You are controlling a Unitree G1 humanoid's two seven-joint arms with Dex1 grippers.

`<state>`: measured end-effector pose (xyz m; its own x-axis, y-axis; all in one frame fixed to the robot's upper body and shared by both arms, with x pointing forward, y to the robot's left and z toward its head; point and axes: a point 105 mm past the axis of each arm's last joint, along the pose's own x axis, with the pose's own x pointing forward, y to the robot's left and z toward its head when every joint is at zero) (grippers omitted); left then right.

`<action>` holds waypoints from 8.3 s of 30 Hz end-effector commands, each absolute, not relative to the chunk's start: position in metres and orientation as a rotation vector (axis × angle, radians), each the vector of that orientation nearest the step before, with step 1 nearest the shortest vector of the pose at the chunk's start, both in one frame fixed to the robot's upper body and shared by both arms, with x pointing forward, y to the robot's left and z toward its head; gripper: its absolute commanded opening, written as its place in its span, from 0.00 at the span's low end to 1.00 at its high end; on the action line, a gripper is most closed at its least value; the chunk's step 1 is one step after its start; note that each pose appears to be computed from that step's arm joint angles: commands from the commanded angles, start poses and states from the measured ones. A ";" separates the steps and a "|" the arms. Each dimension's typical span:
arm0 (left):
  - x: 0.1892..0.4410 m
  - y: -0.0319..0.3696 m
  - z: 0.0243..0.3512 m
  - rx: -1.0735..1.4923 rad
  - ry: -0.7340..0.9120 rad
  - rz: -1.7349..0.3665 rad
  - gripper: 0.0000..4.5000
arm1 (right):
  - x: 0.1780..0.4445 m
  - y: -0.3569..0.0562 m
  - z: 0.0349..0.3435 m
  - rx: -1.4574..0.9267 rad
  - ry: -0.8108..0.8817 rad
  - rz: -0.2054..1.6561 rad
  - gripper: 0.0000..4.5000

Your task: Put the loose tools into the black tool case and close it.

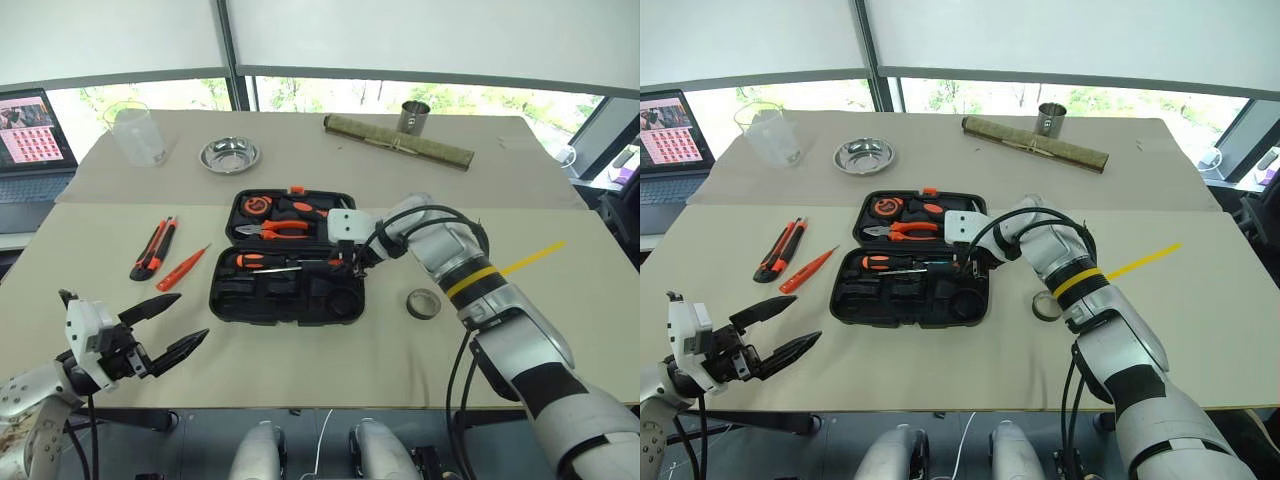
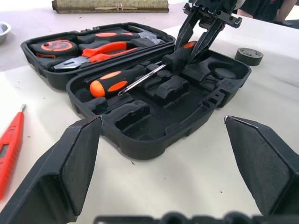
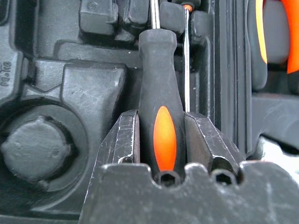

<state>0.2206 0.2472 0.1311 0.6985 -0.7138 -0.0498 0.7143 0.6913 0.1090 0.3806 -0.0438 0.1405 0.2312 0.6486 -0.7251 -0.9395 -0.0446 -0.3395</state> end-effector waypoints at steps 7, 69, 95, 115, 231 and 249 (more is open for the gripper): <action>0.222 0.241 0.141 0.154 -0.039 -0.810 1.00 | 0.377 -0.047 0.141 -0.813 0.461 1.314 0.23; 0.238 0.248 0.148 0.146 0.022 -0.703 1.00 | 0.379 0.004 0.114 -0.381 0.275 1.408 0.01; 0.147 0.383 0.108 -0.003 0.256 0.075 1.00 | 0.307 -0.124 0.187 -0.334 -0.446 1.257 0.88; 0.317 0.301 0.150 0.201 0.502 -0.347 1.00 | 0.281 -0.110 0.198 -0.190 -0.477 1.182 0.98; 0.348 0.176 0.161 0.497 0.131 -1.251 0.13 | 0.258 -0.117 0.182 -0.122 -0.353 1.140 1.00; 0.346 0.184 0.107 0.502 0.229 -1.218 0.01 | 0.258 -0.116 0.181 -0.130 -0.344 1.149 1.00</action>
<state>0.3496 0.1815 0.1154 0.3506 -0.8531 -0.3865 0.9297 0.2675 0.2531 0.2588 -0.1144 0.1735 0.3643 0.9119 0.1892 -0.8829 0.4028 -0.2413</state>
